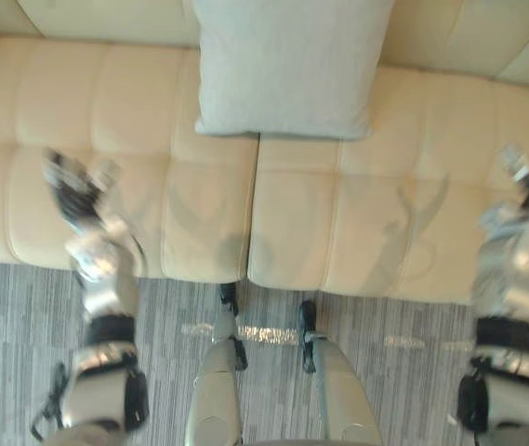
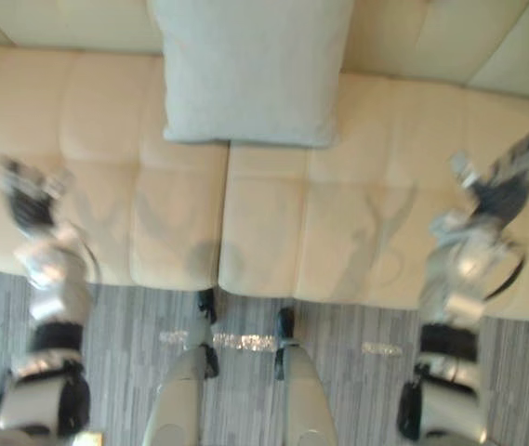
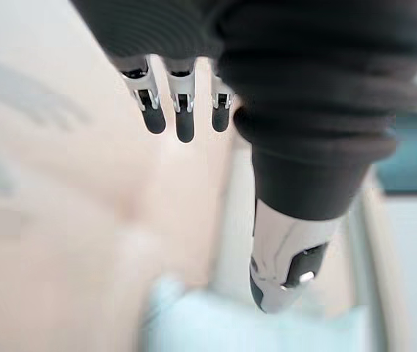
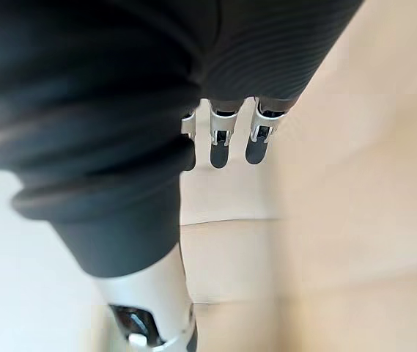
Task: Pick up cushions and gather them together orderly.
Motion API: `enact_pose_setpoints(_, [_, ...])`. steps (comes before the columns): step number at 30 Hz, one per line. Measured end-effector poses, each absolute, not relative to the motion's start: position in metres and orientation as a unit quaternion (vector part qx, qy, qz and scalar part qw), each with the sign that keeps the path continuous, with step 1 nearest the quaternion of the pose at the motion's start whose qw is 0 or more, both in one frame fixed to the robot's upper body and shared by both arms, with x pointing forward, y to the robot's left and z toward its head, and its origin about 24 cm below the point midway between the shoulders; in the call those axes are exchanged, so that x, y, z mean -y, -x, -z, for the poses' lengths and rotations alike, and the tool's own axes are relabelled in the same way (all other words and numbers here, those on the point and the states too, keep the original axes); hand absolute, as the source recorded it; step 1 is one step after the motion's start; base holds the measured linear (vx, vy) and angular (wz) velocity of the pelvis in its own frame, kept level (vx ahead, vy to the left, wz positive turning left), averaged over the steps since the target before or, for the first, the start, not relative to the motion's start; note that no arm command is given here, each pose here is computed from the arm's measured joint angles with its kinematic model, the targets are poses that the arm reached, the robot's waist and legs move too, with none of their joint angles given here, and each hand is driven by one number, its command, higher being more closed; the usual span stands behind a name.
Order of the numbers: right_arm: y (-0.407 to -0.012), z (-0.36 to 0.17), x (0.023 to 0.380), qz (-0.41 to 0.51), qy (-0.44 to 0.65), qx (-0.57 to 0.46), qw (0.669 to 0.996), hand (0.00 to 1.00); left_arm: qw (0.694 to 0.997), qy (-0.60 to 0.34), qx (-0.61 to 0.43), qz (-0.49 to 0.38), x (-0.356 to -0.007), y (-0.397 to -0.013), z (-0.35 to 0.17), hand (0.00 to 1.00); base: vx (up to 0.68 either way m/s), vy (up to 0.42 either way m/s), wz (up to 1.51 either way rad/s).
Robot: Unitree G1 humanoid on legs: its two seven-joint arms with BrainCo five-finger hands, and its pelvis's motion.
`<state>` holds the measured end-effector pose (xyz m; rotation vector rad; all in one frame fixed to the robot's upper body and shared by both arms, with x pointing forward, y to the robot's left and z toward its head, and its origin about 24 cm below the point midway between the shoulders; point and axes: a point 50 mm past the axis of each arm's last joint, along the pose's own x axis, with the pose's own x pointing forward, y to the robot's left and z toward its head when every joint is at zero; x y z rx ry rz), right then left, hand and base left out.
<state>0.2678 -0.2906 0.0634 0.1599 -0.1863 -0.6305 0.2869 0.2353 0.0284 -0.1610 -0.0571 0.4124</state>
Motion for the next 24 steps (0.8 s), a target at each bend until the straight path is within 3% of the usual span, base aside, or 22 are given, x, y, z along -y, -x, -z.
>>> enact_pose_setpoints(3, [-0.234,-0.006,0.267,0.286,-0.06,-0.021,0.956,0.0,0.981,0.055,-0.093,-0.16,-0.213,-0.249,0.031,0.0,-0.06,-0.027,0.05])
enact_pose_setpoints(6, [-0.2,0.04,0.25,0.26,-0.038,-0.123,0.957,0.0,0.966,0.032,-0.212,-0.145,-0.204,-0.205,0.08,0.0,0.01,-0.002,0.06])
enact_pose_setpoints(11, [-0.15,0.107,0.224,0.23,-0.049,-0.299,0.925,0.0,0.929,0.005,-0.354,-0.108,-0.187,-0.151,0.128,0.0,0.06,0.01,0.04])
enact_pose_setpoints(17, [-0.115,0.139,0.199,0.205,-0.065,-0.402,0.89,0.0,0.91,-0.031,-0.407,-0.075,-0.179,-0.132,0.143,0.0,0.07,-0.004,-0.1])
enact_pose_setpoints(24, [-0.102,0.152,0.192,0.198,-0.075,-0.451,0.867,0.0,0.899,-0.06,-0.431,-0.042,-0.174,-0.129,0.148,0.0,0.08,-0.018,-0.13])
